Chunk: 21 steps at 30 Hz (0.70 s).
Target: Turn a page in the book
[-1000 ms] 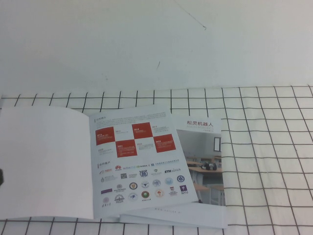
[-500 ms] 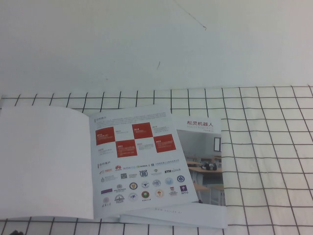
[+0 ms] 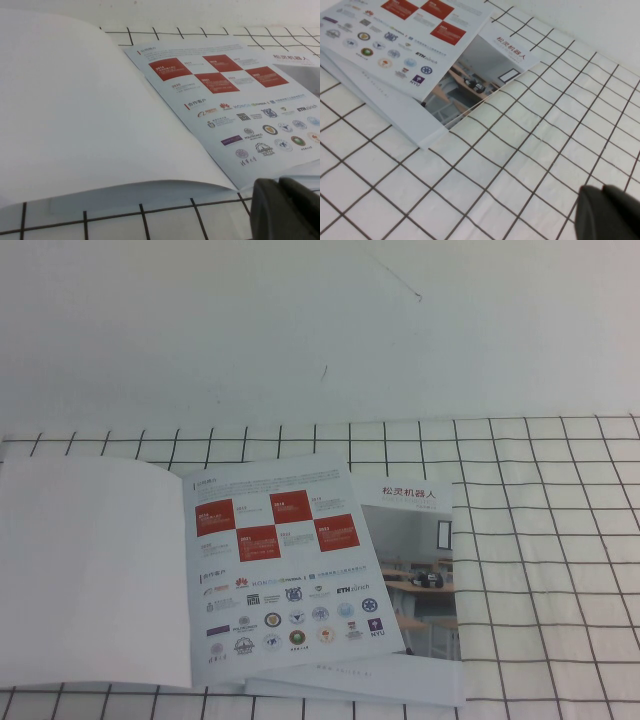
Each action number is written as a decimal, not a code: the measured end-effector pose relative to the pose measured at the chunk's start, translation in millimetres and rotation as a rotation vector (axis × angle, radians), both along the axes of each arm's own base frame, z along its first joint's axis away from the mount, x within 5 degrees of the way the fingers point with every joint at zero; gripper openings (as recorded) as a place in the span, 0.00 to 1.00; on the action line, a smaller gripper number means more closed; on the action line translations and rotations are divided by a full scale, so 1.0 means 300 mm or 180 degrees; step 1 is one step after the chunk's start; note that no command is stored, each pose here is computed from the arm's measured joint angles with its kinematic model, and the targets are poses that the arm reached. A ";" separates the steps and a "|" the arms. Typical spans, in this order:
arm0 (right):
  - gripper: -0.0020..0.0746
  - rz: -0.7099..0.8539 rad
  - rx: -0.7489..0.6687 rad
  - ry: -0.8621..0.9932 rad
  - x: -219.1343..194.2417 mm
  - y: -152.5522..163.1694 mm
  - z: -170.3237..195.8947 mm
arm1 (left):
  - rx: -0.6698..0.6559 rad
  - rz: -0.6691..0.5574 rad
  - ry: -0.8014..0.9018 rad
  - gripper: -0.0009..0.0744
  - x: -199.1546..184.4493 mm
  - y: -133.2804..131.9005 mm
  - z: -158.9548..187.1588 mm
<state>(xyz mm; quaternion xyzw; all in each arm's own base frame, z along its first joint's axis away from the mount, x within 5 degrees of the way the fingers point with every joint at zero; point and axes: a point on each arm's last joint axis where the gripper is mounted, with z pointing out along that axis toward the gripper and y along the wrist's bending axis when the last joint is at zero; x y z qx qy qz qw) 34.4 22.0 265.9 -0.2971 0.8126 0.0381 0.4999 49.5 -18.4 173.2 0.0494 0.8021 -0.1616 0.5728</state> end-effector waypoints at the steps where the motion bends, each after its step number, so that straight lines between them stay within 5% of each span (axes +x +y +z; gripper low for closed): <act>1: 0.03 0.0000 0.0000 0.0000 0.000 0.000 0.000 | 0.0000 0.0000 0.0000 0.01 0.000 0.000 0.000; 12: 0.03 0.0002 -0.0036 -0.0013 0.001 -0.002 0.000 | 0.0000 0.0000 0.0000 0.01 0.000 0.000 0.000; 21: 0.03 -0.0380 -0.0736 -0.0329 0.021 -0.049 0.008 | -0.0001 0.0000 0.0000 0.01 0.000 0.000 0.000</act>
